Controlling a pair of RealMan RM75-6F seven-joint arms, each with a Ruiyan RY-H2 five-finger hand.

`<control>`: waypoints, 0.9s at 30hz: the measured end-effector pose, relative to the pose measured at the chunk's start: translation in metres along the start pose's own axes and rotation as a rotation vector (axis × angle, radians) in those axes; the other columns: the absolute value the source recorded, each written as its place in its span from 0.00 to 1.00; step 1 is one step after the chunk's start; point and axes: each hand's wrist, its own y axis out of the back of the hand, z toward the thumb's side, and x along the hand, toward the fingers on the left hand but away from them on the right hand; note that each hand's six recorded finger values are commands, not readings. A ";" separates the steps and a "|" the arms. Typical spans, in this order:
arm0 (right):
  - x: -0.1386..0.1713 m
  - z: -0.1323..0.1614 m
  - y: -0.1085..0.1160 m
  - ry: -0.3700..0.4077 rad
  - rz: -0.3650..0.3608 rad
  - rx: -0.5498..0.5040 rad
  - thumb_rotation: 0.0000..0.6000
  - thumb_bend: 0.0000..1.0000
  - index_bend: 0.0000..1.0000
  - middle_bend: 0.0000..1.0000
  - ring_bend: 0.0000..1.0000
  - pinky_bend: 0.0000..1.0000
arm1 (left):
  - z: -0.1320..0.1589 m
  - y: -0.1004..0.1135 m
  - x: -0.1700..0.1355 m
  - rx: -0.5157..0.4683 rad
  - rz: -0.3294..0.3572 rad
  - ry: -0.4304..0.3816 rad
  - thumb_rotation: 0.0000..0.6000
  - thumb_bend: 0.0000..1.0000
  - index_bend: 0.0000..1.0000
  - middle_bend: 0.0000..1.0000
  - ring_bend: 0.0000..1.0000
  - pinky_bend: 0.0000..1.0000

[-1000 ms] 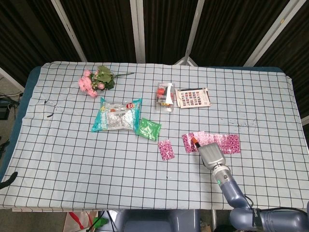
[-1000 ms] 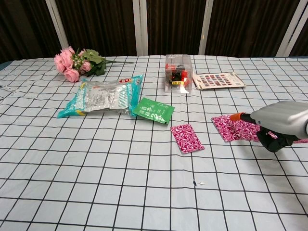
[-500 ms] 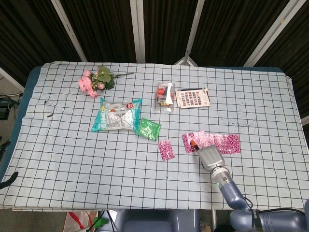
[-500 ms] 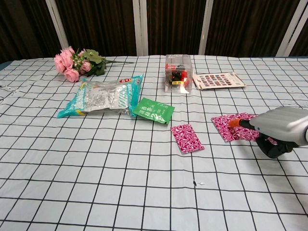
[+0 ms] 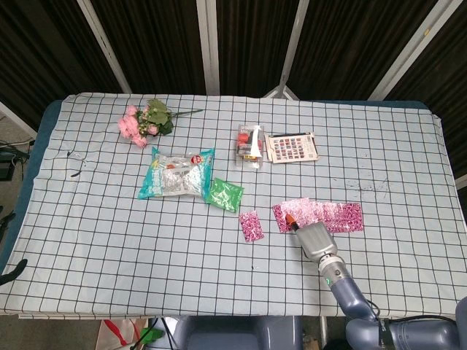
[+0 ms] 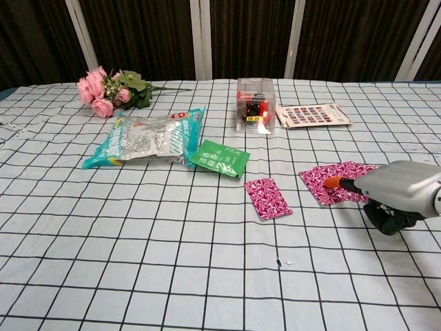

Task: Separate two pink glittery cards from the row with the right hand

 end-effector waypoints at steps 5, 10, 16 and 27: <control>0.007 0.002 -0.002 0.011 0.000 -0.002 1.00 0.82 0.04 0.82 0.85 0.64 | 0.000 0.000 0.000 0.000 -0.002 -0.001 1.00 0.35 0.14 0.00 0.00 0.09; 0.021 0.004 -0.009 0.028 0.006 0.004 1.00 0.82 0.04 0.82 0.85 0.64 | 0.001 0.000 0.000 -0.001 -0.001 -0.004 1.00 0.35 0.15 0.00 0.00 0.09; 0.040 0.008 -0.019 0.054 0.013 0.015 1.00 0.82 0.04 0.82 0.85 0.64 | 0.001 0.000 -0.001 -0.003 -0.002 -0.004 1.00 0.35 0.14 0.00 0.00 0.09; 0.070 0.011 -0.032 0.078 0.015 0.016 1.00 0.82 0.04 0.82 0.85 0.64 | 0.000 0.001 -0.001 -0.005 -0.001 -0.004 1.00 0.35 0.14 0.00 0.00 0.09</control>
